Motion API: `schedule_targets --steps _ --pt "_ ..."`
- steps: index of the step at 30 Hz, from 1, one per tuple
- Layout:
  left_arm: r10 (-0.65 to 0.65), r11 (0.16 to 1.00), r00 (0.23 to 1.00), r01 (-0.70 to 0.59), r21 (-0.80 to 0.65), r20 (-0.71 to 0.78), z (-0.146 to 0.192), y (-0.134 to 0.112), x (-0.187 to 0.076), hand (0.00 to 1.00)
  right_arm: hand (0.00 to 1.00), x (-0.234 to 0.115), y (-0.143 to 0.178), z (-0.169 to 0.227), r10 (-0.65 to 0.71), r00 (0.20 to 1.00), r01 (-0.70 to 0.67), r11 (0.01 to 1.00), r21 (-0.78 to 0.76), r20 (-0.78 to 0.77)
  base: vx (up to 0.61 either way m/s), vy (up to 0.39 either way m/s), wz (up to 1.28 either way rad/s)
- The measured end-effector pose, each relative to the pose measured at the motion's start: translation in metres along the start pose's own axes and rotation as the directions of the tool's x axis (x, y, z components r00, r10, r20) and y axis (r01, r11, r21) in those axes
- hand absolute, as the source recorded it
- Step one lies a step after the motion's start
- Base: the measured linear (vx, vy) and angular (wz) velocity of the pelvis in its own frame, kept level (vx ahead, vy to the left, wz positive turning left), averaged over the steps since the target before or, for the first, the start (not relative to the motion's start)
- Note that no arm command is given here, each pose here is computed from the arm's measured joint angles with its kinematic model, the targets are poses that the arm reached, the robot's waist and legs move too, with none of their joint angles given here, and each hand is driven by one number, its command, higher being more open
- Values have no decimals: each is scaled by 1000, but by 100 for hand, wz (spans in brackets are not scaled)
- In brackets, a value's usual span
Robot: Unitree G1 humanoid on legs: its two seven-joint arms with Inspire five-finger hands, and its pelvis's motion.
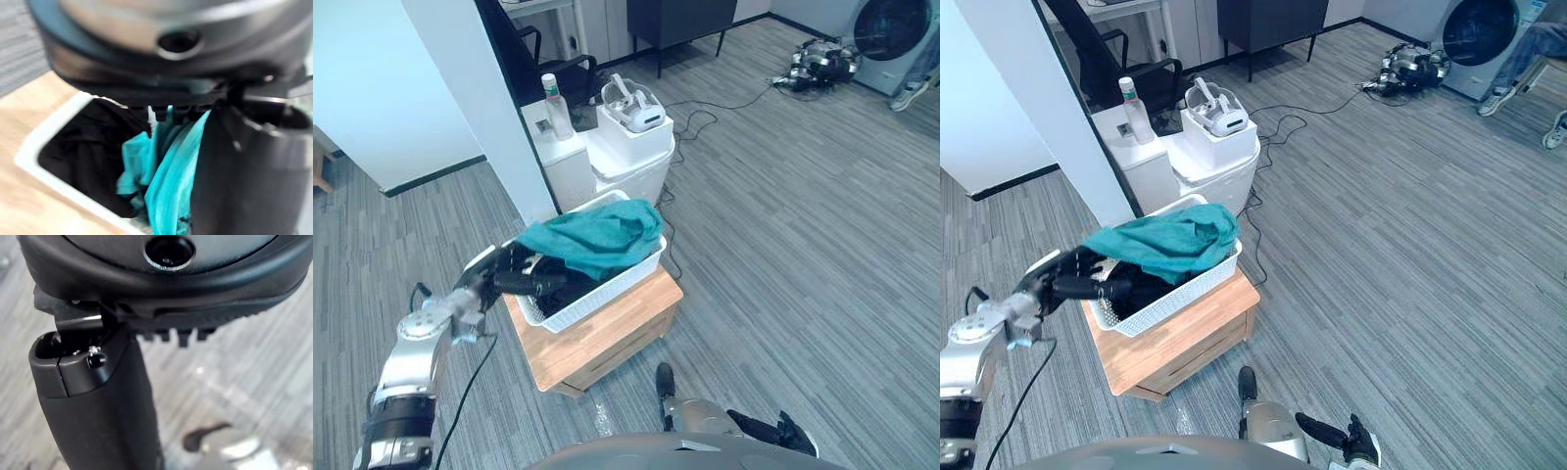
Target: Tidy up the quilt and then pick up the clothes from the bed and put them into the laundry hamper
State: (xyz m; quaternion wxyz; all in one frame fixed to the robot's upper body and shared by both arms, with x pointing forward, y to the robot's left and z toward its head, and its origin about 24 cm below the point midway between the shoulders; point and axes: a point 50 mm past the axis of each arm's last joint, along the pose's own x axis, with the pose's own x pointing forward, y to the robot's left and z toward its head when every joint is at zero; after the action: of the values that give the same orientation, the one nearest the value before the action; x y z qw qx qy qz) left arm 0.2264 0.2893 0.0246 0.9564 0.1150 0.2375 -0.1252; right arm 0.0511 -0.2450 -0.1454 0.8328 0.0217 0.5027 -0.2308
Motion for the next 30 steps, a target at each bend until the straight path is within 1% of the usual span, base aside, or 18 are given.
schedule_targets --steps 4,10,12,15,16,19,21,23,27,29,30 --pt "-37 996 997 43 81 -67 -7 -1 -2 100 100 1 2 2 4 1000 -4 1000 0 6 24 32 7" --pt "-42 955 992 75 287 -119 -5 5 -3 100 100 3 6 9 23 1000 -23 1000 -2 18 -10 45 1" --pt "-20 926 988 75 370 -152 3 16 -2 100 100 3 8 9 29 1000 -29 1000 -8 8 0 0 0" --pt "-8 902 989 70 426 -146 21 34 -5 100 100 3 6 8 28 1000 -28 1000 -11 0 -25 14 -1" --pt "-6 898 990 67 434 -141 25 36 -6 100 100 3 6 8 27 1000 -27 1000 -11 -3 -39 21 0" --pt "-35 914 995 69 400 -90 34 40 -7 100 100 3 5 6 28 999 -28 1000 -10 -20 -25 16 1" --pt "-99 922 992 123 367 -83 34 37 -7 100 100 3 4 6 30 999 -30 1000 -6 -21 0 0 0" --pt "-152 918 982 183 351 -113 30 35 -7 100 100 3 4 6 33 999 -33 999 -4 -21 -9 26 5" --pt "-245 903 949 298 311 -198 5 26 -16 100 100 5 7 12 40 999 -40 999 2 -6 18 50 17" --pt "-261 908 937 320 272 -230 -9 22 -21 100 100 7 9 18 46 999 -46 999 10 8 20 72 10" --pt "-267 924 937 316 217 -227 -19 18 -24 100 100 8 12 22 51 999 -52 999 16 18 13 78 17"
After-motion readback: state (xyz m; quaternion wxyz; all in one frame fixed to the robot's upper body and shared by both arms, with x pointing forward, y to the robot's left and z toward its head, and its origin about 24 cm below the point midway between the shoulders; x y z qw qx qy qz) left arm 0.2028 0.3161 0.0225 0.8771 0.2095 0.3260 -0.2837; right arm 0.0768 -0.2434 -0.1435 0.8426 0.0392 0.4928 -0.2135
